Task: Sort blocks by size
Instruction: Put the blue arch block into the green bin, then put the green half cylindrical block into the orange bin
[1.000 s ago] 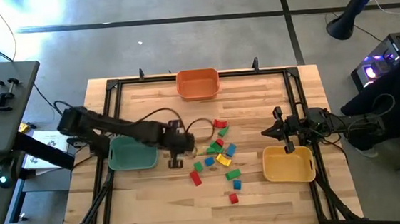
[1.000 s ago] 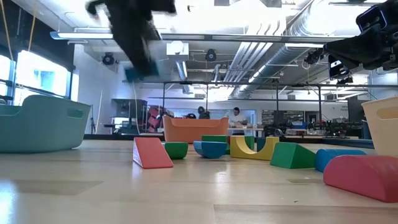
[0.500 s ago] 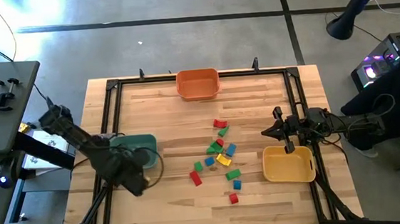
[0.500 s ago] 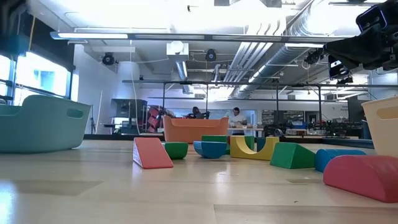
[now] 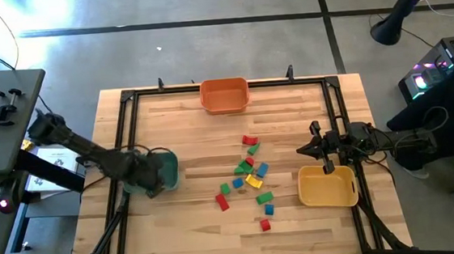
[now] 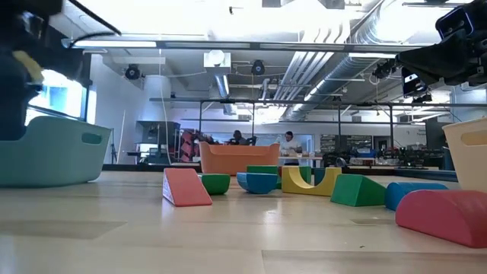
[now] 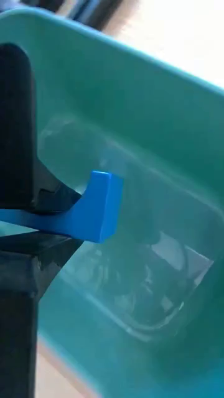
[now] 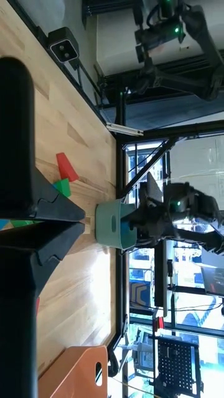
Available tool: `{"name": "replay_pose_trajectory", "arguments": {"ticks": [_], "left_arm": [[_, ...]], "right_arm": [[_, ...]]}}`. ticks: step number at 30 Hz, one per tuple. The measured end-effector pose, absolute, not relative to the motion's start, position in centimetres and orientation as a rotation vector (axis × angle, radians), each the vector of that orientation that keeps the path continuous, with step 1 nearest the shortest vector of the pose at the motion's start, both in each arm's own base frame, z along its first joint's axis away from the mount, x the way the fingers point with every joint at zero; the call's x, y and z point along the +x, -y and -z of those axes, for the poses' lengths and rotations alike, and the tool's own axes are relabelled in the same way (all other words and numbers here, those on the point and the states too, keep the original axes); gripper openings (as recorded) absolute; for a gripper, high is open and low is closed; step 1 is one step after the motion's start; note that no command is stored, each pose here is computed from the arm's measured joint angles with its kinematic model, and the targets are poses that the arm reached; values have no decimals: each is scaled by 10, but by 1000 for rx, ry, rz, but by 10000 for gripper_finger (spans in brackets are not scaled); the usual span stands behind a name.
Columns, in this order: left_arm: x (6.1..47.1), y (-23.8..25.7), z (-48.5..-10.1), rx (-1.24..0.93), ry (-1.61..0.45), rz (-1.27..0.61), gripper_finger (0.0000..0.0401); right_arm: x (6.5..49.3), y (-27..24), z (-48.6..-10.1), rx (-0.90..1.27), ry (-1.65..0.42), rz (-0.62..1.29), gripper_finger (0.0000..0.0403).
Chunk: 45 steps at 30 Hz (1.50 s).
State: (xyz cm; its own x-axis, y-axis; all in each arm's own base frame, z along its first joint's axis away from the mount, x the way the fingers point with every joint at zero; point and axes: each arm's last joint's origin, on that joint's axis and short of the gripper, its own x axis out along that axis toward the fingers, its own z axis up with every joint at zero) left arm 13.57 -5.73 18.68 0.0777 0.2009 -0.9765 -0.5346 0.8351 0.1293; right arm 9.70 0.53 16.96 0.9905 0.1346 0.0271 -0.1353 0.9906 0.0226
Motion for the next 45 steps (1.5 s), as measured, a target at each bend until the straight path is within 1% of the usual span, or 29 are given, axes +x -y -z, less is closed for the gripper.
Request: {"name": "replay_pose_trajectory", "arguments": {"ticks": [3, 6, 12, 17, 20, 25, 31, 34, 36, 41, 45], "left_arm": [[144, 50, -181, -284, -1381, -536, 18], [152, 45, -176, -283, -1388, -492, 37], [160, 36, -169, -236, -1427, -487, 90], [160, 33, -169, -253, -1438, -483, 135], [157, 34, -172, -267, -1465, -444, 161], [155, 35, -193, -316, -1497, -414, 190], [161, 37, -240, -342, -1469, -383, 197], [167, 39, -265, -335, -1396, -339, 197], [173, 42, -277, -284, -1300, -324, 197], [200, 54, -289, -81, -934, -265, 197], [222, 70, -287, 25, -622, -140, 197]], "right_arm": [[97, -5, -170, 24, 26, -136, 0], [97, -5, -169, 24, 25, -136, 0], [97, -5, -169, 24, 25, -135, 0], [97, -5, -170, 24, 25, -136, 0], [97, -5, -169, 24, 25, -135, 0], [97, -5, -170, 24, 25, -136, 0], [97, -5, -170, 24, 26, -136, 0], [97, -5, -169, 24, 25, -136, 0], [97, -5, -170, 25, 25, -136, 0], [97, -5, -170, 24, 26, -136, 0], [97, -5, -170, 24, 25, -136, 0]]}}
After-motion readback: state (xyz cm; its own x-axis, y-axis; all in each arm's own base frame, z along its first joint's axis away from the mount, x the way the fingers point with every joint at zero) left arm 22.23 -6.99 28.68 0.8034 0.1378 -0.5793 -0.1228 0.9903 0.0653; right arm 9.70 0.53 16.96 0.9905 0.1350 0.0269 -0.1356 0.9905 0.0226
